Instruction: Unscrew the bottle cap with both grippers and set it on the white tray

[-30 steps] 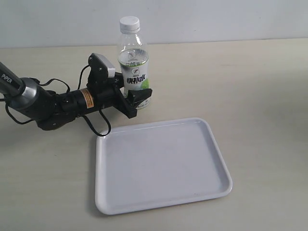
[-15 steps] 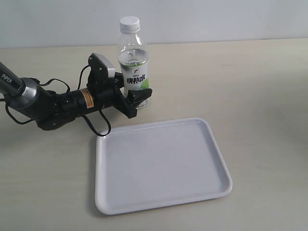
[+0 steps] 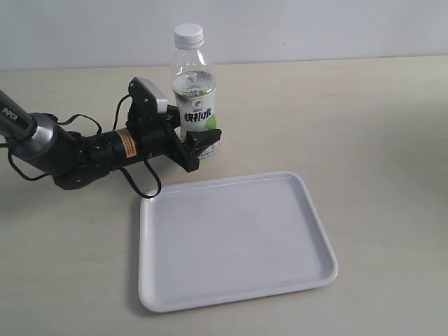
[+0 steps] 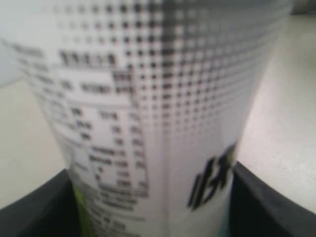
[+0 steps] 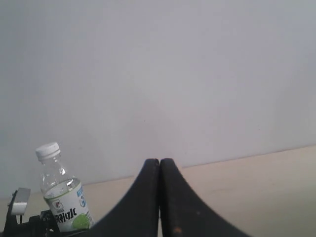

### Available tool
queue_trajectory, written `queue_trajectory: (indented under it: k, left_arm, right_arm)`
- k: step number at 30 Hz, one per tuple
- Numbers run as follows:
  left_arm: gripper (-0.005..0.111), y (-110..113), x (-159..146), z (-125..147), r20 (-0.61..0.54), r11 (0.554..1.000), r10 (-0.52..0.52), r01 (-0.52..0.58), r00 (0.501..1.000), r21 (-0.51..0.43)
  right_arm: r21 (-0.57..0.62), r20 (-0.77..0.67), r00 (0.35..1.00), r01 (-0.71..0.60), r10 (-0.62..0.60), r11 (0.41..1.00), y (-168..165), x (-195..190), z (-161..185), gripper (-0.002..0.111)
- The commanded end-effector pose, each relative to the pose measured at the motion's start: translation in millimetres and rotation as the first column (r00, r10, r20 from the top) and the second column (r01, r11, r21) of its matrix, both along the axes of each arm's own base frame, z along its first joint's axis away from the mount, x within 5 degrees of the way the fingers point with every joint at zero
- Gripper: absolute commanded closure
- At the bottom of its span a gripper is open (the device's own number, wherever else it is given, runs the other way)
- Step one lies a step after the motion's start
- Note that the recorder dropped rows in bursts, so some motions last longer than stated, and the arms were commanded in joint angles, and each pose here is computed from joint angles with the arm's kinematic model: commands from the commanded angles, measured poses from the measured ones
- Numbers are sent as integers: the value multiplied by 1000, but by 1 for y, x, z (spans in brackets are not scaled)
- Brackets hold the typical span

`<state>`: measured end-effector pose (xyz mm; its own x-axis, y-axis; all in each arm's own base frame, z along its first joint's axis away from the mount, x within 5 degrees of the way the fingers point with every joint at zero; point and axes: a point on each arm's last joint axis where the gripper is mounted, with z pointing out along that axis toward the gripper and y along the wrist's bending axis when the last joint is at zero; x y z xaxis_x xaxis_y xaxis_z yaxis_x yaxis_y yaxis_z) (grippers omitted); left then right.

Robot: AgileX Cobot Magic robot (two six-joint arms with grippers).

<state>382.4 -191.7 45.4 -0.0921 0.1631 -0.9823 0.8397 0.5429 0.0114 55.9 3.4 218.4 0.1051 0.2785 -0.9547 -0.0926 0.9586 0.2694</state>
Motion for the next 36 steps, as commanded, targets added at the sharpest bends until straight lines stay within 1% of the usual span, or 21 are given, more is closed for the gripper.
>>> queue_trajectory:
  k: [1,5,7,11,13,18,19,22,25,31,36]
  left_arm:
    - [107,-3,0,4,15,1000,-10,10,1000,-14]
    - [107,-3,0,4,15,1000,-10,10,1000,-14]
    - [107,-3,0,4,15,1000,-10,10,1000,-14]
    - [107,-3,0,4,15,1000,-10,10,1000,-14]
    - [107,-3,0,4,19,1000,-11,11,1000,-20]
    - [107,-4,-1,6,34,999,-27,28,999,-36]
    - [107,-4,-1,7,36,999,-28,29,999,-40]
    - [107,-4,-1,7,37,999,-28,30,999,-42]
    - [107,-4,-1,7,37,999,-28,30,999,-42]
    - [107,-5,-3,7,61,998,-59,60,996,-19]
    - [107,-6,-3,7,62,998,-62,63,996,-18]
  right_arm:
    - [9,17,1000,4,-4,1000,0,0,0,108]
    - [2,-2,1000,4,-4,1000,0,0,-2,108]
    - [-21,0,1000,7,-7,1000,0,0,-2,108]
    - [-21,0,1000,7,-7,1000,0,0,-2,108]
    - [-19,24,1000,8,-8,1000,0,-1,0,108]
    - [-7,195,981,14,-13,1000,-1,-4,16,108]
    - [-6,200,980,15,-13,1000,-1,-4,16,108]
    - [-18,109,994,14,-12,1000,0,4,10,108]
    - [-89,-27,999,16,-18,996,0,16,0,108]
    - [-114,-162,987,2,-21,993,2,39,-10,108]
    - [-158,-272,962,-43,-2,987,6,69,-5,108]
